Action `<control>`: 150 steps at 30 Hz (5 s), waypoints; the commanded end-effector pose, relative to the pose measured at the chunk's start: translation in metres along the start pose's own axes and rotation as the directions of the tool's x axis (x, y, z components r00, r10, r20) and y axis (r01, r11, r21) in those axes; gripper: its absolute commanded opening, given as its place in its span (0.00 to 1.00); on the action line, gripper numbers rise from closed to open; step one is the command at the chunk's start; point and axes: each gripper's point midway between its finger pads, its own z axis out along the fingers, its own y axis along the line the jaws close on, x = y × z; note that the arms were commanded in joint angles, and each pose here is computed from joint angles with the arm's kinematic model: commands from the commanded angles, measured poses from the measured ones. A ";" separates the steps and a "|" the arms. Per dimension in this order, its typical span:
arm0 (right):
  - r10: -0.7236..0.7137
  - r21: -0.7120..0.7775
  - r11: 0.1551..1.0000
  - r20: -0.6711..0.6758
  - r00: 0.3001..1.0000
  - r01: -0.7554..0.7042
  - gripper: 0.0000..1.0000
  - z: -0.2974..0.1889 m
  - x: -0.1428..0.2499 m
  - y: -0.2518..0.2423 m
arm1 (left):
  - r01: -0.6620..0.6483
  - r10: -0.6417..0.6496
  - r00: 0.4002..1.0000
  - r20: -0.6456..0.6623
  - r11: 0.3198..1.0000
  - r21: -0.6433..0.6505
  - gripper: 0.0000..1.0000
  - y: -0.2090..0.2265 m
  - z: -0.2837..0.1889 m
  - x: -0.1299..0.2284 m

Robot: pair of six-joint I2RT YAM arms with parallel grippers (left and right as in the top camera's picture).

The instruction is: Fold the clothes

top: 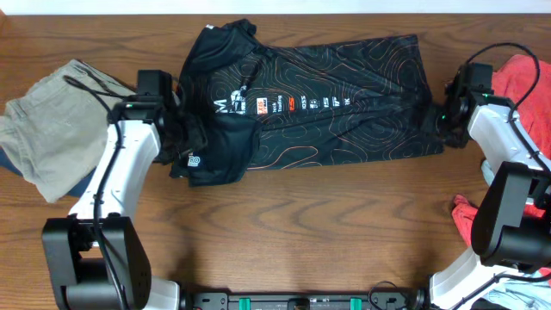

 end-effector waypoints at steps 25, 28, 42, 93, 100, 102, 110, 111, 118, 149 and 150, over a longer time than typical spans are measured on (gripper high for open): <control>0.013 0.096 0.995 -0.212 0.977 0.007 0.52 -0.004 0.053 -0.020 | -0.451 0.444 0.892 -0.083 0.887 -0.103 0.65 -0.029 0.062 0.076; 0.014 0.096 0.995 -0.212 0.977 0.007 0.51 -0.004 0.053 -0.020 | -0.472 0.464 0.881 -0.094 0.875 -0.103 0.65 -0.027 0.064 0.077; 0.013 0.095 0.995 -0.209 0.978 0.007 0.51 -0.004 0.052 -0.019 | -0.555 0.540 0.829 -0.145 0.826 -0.095 0.51 -0.025 0.083 0.081; 0.049 0.220 0.975 -0.190 0.981 -0.006 0.60 -0.007 0.050 -0.044 | 0.162 -0.144 0.987 0.077 0.920 -0.358 0.75 0.076 0.020 0.017; 0.046 0.212 0.977 -0.161 0.986 -0.011 0.61 -0.005 0.043 -0.042 | 0.094 -0.079 0.994 0.076 0.971 -0.221 0.67 0.062 0.042 0.012; 0.046 0.211 0.978 -0.160 0.986 -0.011 0.61 -0.005 0.043 -0.042 | 0.090 -0.076 0.994 0.078 0.973 -0.211 0.61 0.062 0.047 0.014; 0.046 0.142 0.990 -0.166 0.985 -0.023 0.63 -0.003 0.043 -0.030 | 0.079 -0.067 0.995 0.073 0.980 -0.185 0.53 0.063 0.063 0.025; 0.047 0.135 0.991 -0.168 0.985 -0.024 0.63 -0.003 0.043 -0.028 | 0.072 -0.059 0.995 0.074 0.980 -0.184 0.49 0.063 0.063 0.024; 0.051 0.132 0.991 -0.162 0.985 -0.029 0.62 -0.009 0.043 -0.029 | 0.029 -0.015 0.997 0.081 0.983 -0.183 0.11 0.062 0.063 0.021; 0.025 0.114 0.993 -0.067 0.997 -0.017 0.51 0.021 0.011 -0.036 | 0.031 -0.029 1.000 0.008 0.960 -0.279 0.06 0.083 0.059 0.041; 0.025 0.114 0.993 -0.071 0.997 -0.017 0.46 0.022 0.011 -0.037 | 0.030 -0.030 1.000 0.005 0.960 -0.280 0.07 0.083 0.059 0.041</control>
